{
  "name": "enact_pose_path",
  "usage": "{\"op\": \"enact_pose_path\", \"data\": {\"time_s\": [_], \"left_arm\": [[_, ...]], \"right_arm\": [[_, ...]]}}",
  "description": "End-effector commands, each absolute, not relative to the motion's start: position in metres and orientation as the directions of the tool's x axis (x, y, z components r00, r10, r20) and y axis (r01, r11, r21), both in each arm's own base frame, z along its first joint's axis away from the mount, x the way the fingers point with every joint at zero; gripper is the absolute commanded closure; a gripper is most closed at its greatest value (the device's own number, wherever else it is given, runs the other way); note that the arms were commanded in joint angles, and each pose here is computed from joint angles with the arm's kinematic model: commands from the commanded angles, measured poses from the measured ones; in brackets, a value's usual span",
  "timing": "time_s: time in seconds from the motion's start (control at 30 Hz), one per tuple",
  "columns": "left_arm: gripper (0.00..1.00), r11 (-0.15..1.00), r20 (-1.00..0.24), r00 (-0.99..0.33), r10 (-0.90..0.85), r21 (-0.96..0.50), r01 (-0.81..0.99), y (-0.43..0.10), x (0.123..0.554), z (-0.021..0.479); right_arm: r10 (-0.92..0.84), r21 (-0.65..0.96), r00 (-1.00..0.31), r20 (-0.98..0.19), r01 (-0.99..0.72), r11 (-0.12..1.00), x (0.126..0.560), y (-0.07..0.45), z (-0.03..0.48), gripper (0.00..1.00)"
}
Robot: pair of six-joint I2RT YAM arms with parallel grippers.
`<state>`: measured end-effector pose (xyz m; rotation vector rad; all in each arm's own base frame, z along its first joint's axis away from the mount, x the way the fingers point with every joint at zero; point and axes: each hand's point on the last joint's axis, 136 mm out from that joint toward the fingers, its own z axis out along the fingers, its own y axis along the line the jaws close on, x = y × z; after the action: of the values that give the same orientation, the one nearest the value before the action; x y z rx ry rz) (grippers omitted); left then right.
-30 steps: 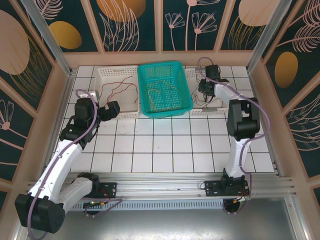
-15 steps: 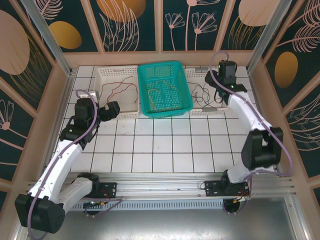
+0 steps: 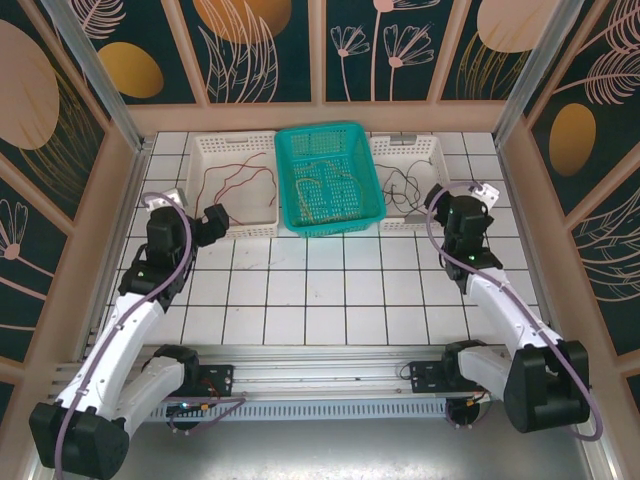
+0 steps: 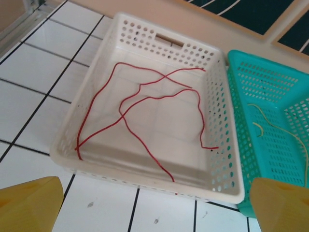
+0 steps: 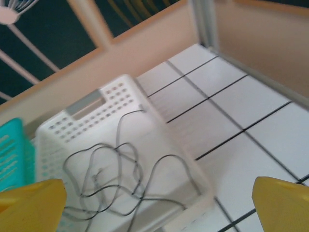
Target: Untangle the cables
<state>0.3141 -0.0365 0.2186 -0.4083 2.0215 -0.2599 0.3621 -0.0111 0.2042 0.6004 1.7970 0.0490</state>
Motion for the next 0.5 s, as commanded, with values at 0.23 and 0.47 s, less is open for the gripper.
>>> {"op": "enact_pose_path", "data": {"time_s": [0.23,0.47], "left_arm": [[0.01,0.895,-0.826,-0.362,-0.433,-0.346,-0.281,-0.015,0.313,0.191],[0.01,0.891,-0.847,-0.321,-0.424,-0.325,-0.318,-0.005,0.313,0.187]], "right_arm": [[0.200,0.165,-0.051,-0.978,0.389,0.906,0.348,-0.038,0.185,0.01],[0.154,0.131,-0.052,-0.987,0.307,0.943,0.357,-0.040,0.161,0.01]]}}
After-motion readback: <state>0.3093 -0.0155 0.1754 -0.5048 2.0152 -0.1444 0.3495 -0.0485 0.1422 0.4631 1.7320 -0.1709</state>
